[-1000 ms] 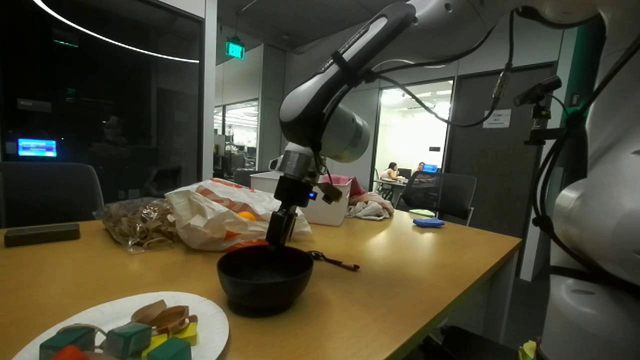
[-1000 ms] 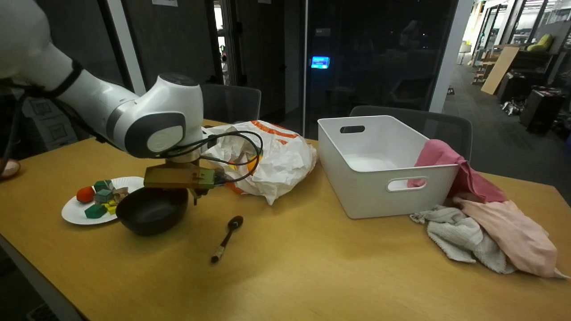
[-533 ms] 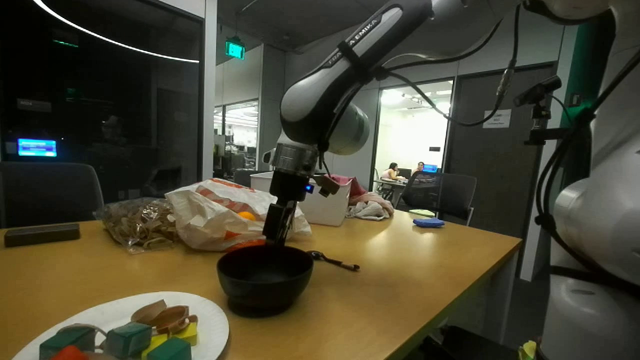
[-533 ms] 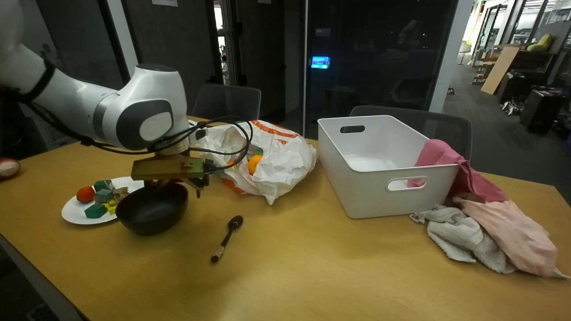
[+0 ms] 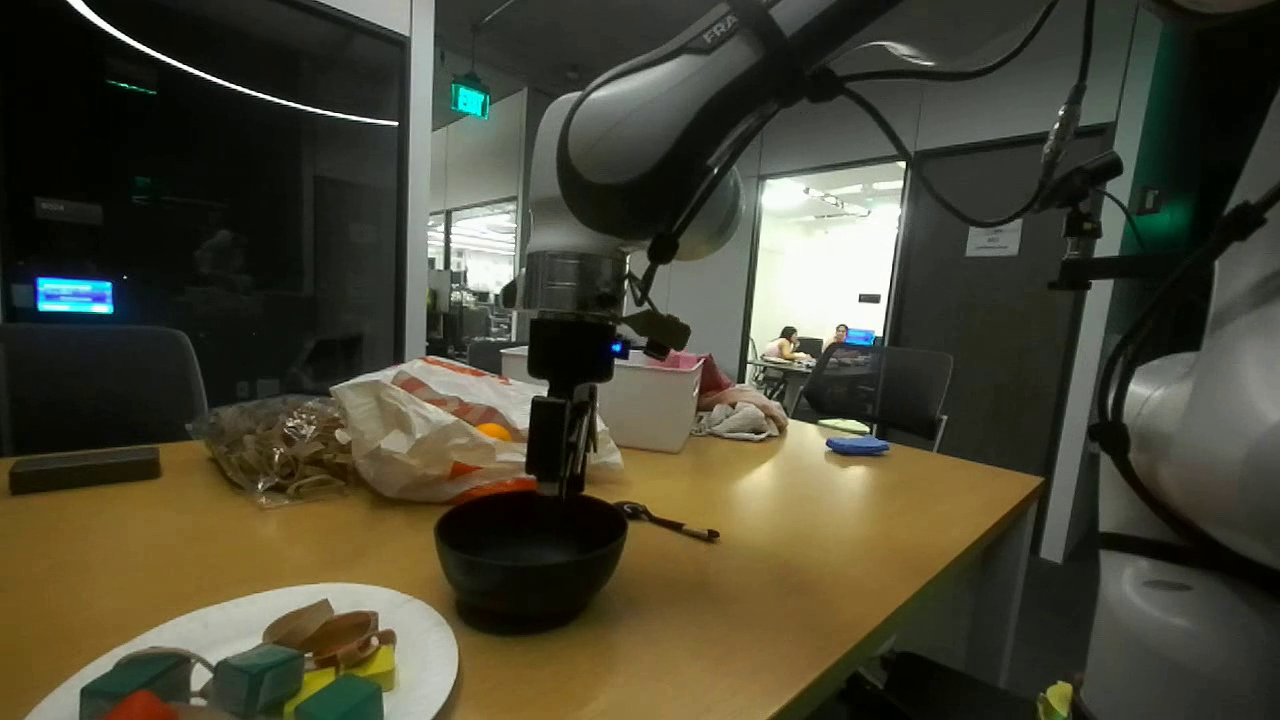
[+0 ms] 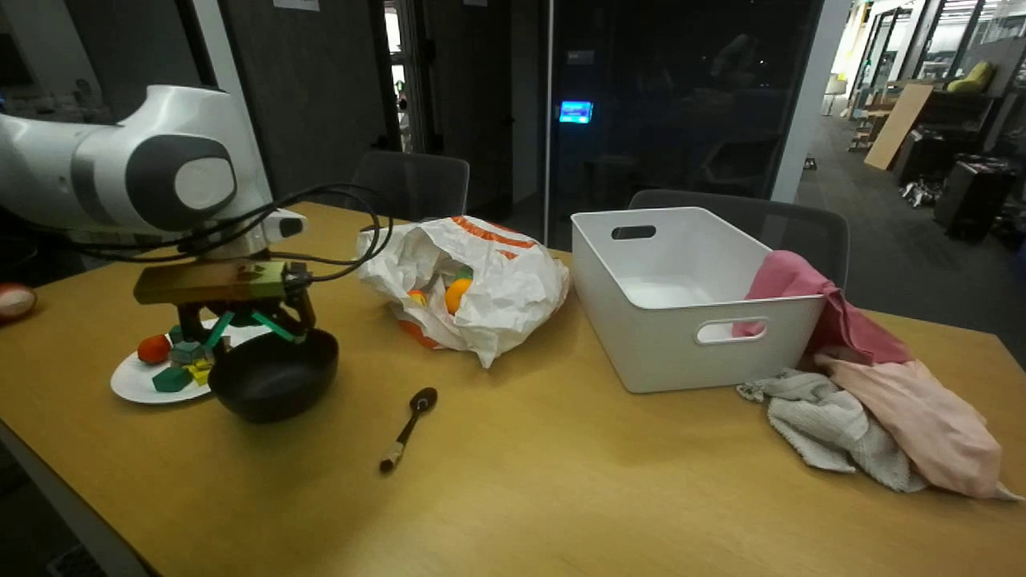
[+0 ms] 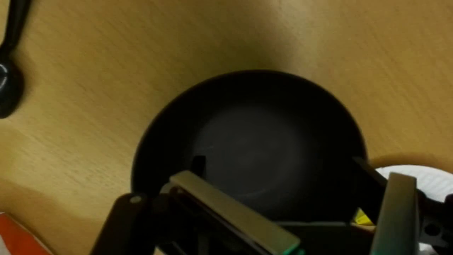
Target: Pour the contents of the black bowl onto the white plate
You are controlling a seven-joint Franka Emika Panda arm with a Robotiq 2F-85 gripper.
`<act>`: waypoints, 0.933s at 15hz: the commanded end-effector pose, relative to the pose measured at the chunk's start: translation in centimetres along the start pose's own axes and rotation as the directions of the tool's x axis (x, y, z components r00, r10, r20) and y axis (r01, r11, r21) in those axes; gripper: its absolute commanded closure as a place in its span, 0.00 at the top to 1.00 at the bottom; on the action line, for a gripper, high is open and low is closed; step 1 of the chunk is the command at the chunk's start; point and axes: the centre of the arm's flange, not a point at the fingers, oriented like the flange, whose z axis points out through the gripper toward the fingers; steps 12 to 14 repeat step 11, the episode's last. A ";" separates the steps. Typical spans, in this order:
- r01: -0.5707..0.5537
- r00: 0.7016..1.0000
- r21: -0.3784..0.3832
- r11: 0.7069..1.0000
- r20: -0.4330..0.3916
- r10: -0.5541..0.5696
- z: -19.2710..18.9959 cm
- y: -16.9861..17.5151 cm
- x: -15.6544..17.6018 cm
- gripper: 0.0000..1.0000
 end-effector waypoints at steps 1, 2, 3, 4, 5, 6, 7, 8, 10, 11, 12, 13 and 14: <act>0.008 1.000 -0.002 1.000 0.023 -0.008 -2.8 -3.8 -0.3 1.00; 0.016 1.000 -0.003 1.000 0.024 -0.016 -3.3 -4.6 -0.3 1.00; 0.024 1.000 -0.001 1.000 0.021 -0.024 -3.7 -5.2 -0.3 1.00; 0.030 0.999 0.005 1.000 0.017 -0.030 -4.2 -5.7 -0.4 1.00; 0.035 0.999 -0.004 0.999 0.028 -0.035 -2.3 -4.6 -0.1 1.00; 0.040 0.999 -0.005 0.999 0.026 -0.040 -2.5 -4.9 -0.2 1.00; 0.040 0.999 -0.005 0.999 0.028 -0.040 -2.4 -4.9 -0.2 1.00; 0.038 0.999 -0.003 0.999 0.033 -0.038 -2.2 -4.9 -0.2 1.00; 0.035 0.999 0.000 0.999 0.039 -0.035 -1.9 -4.7 -0.2 1.00; 0.035 0.999 0.000 0.999 0.039 -0.035 -1.9 -4.7 -0.2 1.00; 0.035 0.999 0.000 0.999 0.039 -0.035 -1.9 -4.7 -0.2 1.00; 0.035 0.999 0.000 0.999 0.039 -0.035 -1.9 -4.7 -0.2 1.00; 0.035 0.999 0.000 0.999 0.039 -0.035 -1.9 -4.7 -0.2 1.00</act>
